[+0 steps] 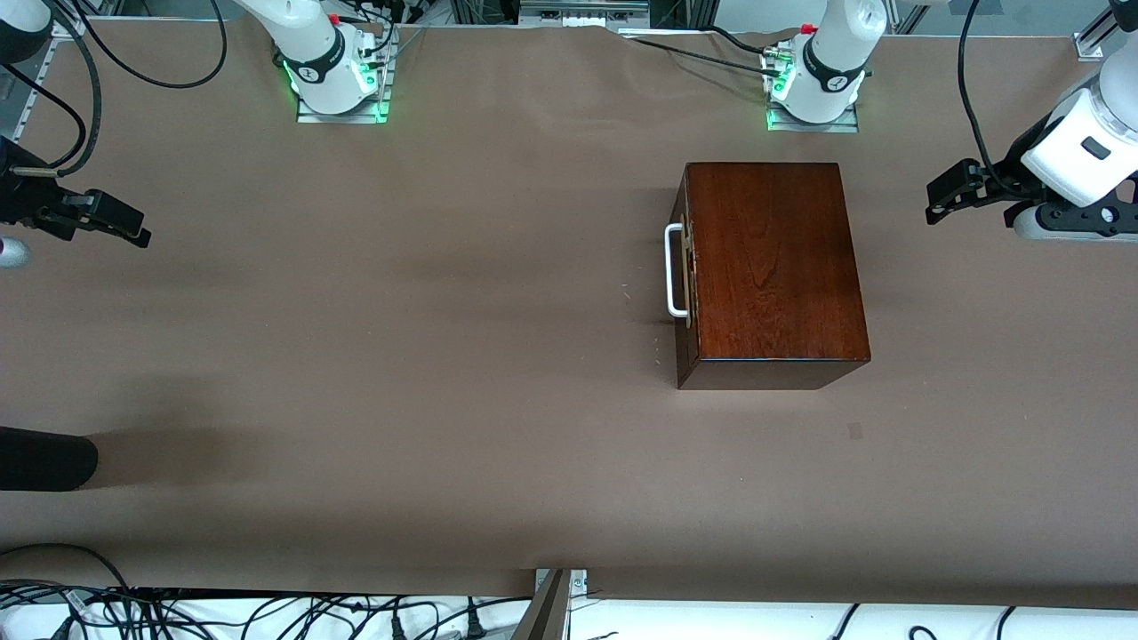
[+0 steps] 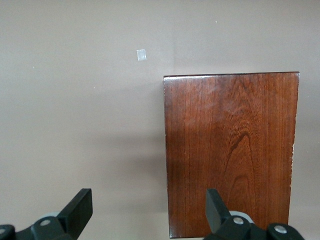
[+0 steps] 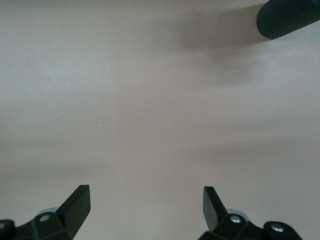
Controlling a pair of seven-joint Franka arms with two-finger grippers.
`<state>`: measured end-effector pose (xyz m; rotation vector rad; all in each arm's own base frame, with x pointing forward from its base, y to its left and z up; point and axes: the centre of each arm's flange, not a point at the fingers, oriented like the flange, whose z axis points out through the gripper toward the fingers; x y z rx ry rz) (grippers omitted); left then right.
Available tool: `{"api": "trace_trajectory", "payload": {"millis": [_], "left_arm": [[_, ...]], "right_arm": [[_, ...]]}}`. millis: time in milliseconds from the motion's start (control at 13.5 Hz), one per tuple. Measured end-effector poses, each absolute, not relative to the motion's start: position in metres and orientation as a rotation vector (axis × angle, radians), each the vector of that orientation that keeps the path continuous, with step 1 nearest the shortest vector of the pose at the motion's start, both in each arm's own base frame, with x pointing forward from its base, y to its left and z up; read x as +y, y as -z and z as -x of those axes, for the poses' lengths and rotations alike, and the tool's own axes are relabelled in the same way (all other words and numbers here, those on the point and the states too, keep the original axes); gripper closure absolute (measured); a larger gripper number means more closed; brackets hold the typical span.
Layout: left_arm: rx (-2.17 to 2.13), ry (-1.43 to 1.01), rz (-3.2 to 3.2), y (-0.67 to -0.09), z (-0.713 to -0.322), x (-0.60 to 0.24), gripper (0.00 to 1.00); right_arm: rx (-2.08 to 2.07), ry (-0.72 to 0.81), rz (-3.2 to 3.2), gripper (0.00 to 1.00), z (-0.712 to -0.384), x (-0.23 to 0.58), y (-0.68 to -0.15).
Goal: Open drawer, take yellow block, close drawer
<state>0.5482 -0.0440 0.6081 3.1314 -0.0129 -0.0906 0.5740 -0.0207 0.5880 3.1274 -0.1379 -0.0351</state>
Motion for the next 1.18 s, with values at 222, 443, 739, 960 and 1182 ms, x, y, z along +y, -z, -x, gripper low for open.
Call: {"api": "trace_trajectory", "payload": {"millis": [222,443,739,960,1182], "left_arm": [[-0.013,0.087,-3.131,-0.609,-0.548,-0.044,0.00],[-0.014,0.086,-3.131,-0.609,-0.548,-0.044,0.00],[-0.022,0.080,-3.135,-0.610,-0.546,-0.079,0.00],[0.007,0.110,-3.159,-0.593,-0.552,-0.144,0.00],[0.040,0.151,-3.193,-0.549,-0.557,-0.227,0.00]], "right_arm": [[-0.138,0.035,-3.127,0.00,-0.574,-0.021,-0.588],[-0.139,0.036,-3.127,0.00,-0.574,-0.021,-0.588],[-0.139,0.043,-3.126,0.00,-0.575,-0.021,-0.585],[-0.139,0.044,-3.126,0.00,-0.575,-0.021,-0.585],[-0.140,0.045,-3.126,0.00,-0.575,-0.021,-0.584]]}}
